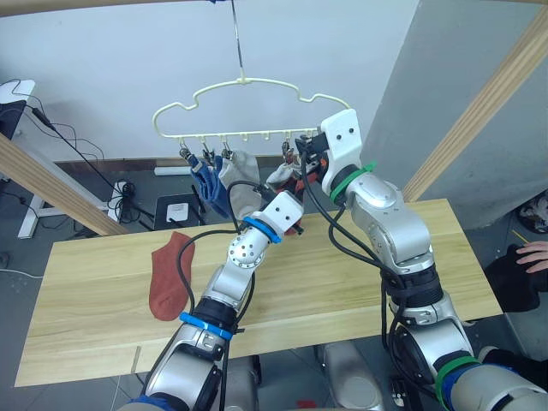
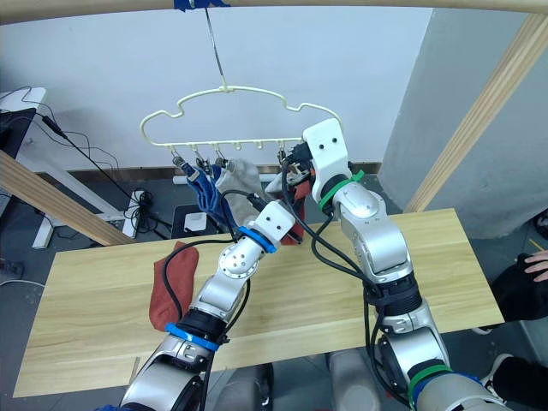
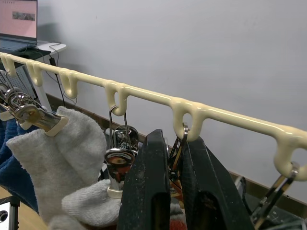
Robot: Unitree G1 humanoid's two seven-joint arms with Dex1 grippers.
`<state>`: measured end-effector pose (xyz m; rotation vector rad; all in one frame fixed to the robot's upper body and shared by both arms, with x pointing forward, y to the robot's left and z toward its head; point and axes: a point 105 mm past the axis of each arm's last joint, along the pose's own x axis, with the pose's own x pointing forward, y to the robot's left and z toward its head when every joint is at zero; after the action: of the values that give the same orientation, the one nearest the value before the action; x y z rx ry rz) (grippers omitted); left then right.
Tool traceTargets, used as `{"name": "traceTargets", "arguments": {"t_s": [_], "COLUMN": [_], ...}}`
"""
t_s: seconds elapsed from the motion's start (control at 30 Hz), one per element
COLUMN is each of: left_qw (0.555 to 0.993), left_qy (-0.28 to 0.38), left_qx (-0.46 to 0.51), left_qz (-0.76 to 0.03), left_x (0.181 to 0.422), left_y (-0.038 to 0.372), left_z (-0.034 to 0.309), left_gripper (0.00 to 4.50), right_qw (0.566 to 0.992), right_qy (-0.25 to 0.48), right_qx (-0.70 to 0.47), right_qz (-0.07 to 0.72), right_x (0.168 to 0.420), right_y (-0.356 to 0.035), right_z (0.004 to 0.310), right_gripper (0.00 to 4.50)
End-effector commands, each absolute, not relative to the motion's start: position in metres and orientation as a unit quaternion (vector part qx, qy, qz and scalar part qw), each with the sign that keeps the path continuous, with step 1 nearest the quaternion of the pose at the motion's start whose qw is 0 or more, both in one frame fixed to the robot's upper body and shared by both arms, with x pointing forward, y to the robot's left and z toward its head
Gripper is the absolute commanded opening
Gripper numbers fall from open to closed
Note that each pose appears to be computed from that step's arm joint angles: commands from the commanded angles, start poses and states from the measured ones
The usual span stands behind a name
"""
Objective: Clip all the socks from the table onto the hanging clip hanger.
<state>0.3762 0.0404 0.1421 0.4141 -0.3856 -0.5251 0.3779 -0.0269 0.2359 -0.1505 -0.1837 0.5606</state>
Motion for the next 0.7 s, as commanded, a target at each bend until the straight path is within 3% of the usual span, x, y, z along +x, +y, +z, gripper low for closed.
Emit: {"name": "traceTargets", "arguments": {"t_s": [0.03,0.7], "left_qw": [0.926,0.932], "left_qy": [-0.217,-0.236], "left_qx": [0.175,0.118], "left_qz": [-0.255,-0.248], "left_x": [0.372,0.366], "left_y": [0.037,0.044], "left_z": [0.159,0.169], "left_gripper": [0.01,0.01], "right_qw": [0.951,0.952], "right_qy": [-0.124,-0.121], "right_qx": [-0.066,-0.066], "right_qz": [0.277,0.273], "right_x": [0.37,0.37], "right_y": [-0.027,-0.028], "right_z": [0.252,0.251], "right_gripper": [0.0,0.0]}}
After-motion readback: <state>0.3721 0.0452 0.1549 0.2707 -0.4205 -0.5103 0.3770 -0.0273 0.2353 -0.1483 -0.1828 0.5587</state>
